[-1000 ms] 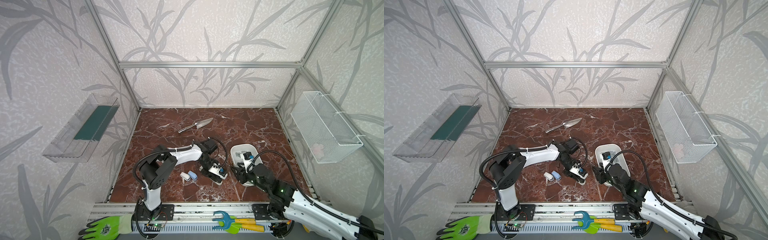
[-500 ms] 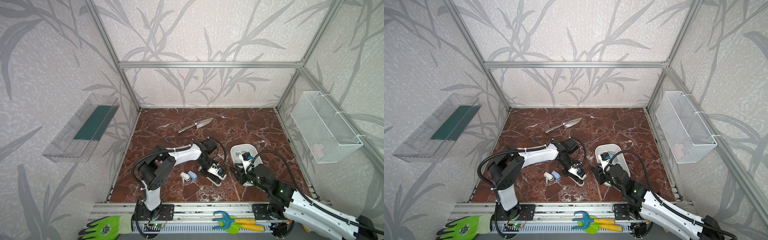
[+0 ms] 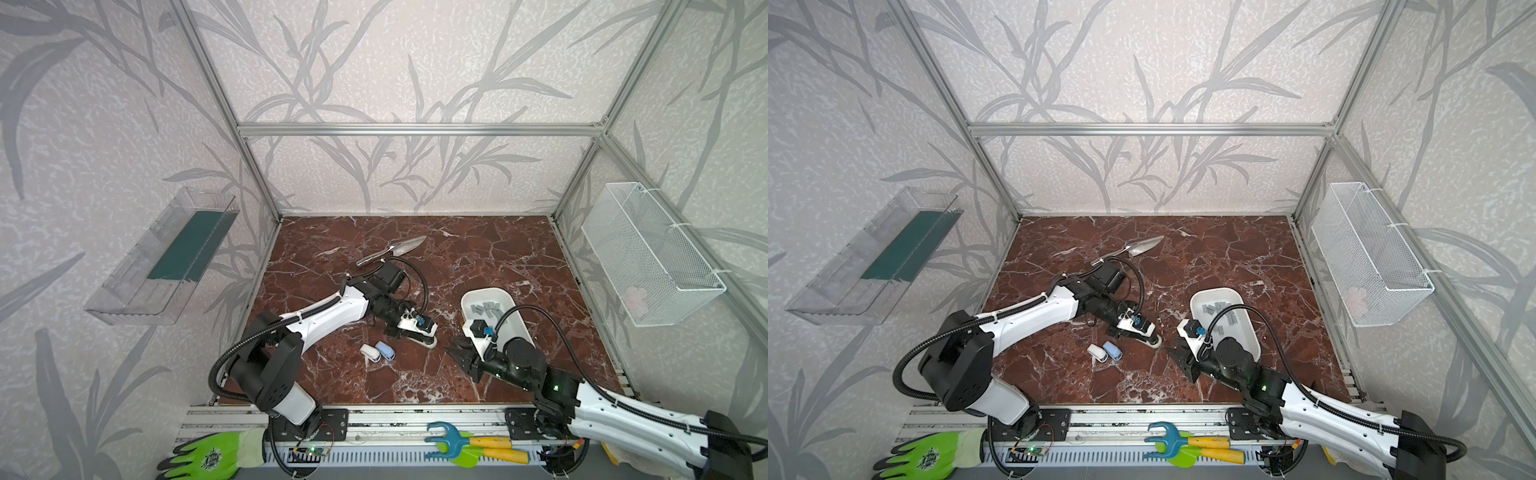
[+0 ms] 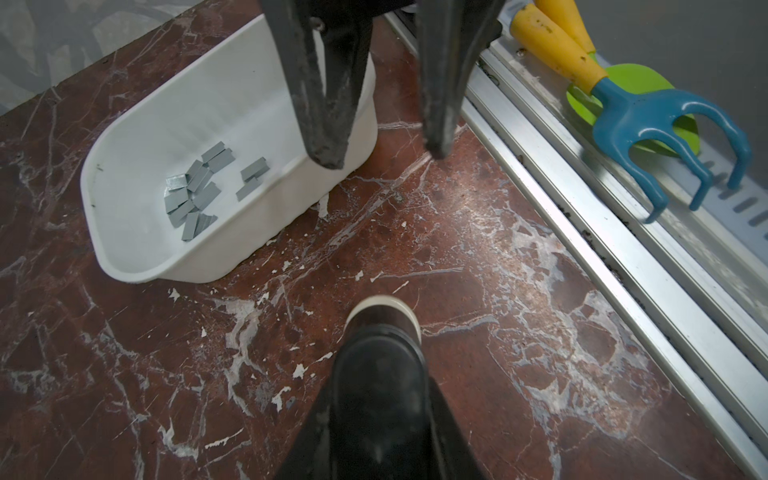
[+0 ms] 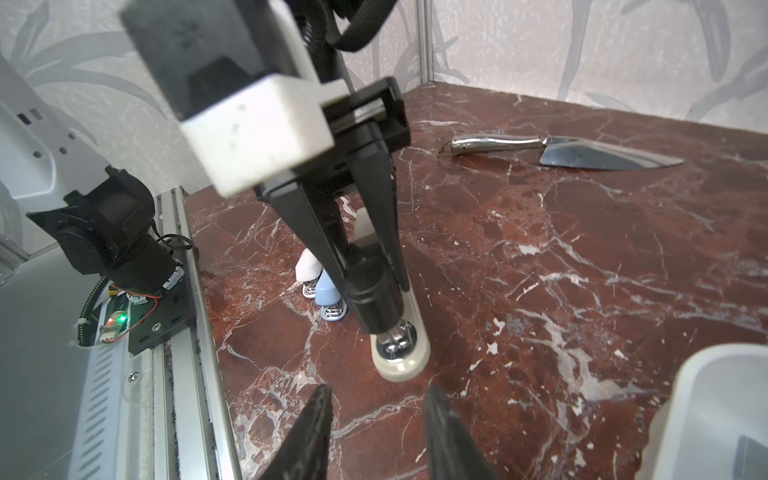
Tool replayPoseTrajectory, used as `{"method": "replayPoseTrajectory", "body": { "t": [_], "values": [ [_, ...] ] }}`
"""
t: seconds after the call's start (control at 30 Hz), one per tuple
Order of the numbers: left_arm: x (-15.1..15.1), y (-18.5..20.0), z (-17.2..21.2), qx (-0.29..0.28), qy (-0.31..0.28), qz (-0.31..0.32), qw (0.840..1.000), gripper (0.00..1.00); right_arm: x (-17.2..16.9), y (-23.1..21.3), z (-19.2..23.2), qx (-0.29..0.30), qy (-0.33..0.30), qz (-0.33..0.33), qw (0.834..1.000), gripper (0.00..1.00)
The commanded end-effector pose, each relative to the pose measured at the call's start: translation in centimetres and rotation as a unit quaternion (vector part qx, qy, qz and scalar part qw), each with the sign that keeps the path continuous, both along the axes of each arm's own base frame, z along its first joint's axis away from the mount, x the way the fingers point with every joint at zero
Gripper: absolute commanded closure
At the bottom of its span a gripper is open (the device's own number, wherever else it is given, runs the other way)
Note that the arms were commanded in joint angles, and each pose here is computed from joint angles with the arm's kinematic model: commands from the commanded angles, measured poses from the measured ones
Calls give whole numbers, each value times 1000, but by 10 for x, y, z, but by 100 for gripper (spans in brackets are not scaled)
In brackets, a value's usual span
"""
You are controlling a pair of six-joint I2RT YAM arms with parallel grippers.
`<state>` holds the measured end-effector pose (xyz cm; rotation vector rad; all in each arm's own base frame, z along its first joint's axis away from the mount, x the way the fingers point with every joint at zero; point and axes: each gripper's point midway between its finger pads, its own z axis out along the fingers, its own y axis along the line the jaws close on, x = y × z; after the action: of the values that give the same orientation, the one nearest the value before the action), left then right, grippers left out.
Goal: Load the staples into the stapler
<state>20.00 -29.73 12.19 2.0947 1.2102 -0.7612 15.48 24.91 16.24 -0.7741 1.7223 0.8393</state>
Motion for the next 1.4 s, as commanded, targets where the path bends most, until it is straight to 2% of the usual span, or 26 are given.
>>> {"method": "replayPoseTrajectory", "body": {
  "t": [0.0,0.1,0.23,0.3,0.37,0.47,0.63,0.73,0.9,1.13,1.37],
  "values": [
    [17,-12,22,-46,-5,50,998,100,10,0,39,34,-90,-18,995,55],
    [20,-15,26,-58,-1,64,996,100,27,-6,40,12,-118,-46,992,52],
    [12,-12,36,-75,4,62,995,100,38,-6,33,-14,-96,-22,995,53],
    [5,-10,40,-82,8,57,995,100,33,-2,29,-19,-98,3,995,55],
    [2,-8,41,-83,16,59,995,100,19,2,25,-12,-109,42,993,53],
    [-4,-5,39,-78,27,59,995,100,6,-1,18,-5,-125,67,990,50],
    [-8,-4,43,-104,34,57,992,100,3,-6,19,4,-183,64,981,46],
    [-1,-7,53,-110,57,68,990,100,2,5,18,-6,-164,89,982,49],
    [-9,-9,57,-127,69,51,988,100,6,22,16,-12,-116,116,986,51],
    [-16,-9,56,-137,78,34,987,100,20,35,5,-20,-92,110,989,51],
    [-24,-7,62,-145,80,9,986,100,25,47,1,-19,-71,119,990,60]
  ]
}}
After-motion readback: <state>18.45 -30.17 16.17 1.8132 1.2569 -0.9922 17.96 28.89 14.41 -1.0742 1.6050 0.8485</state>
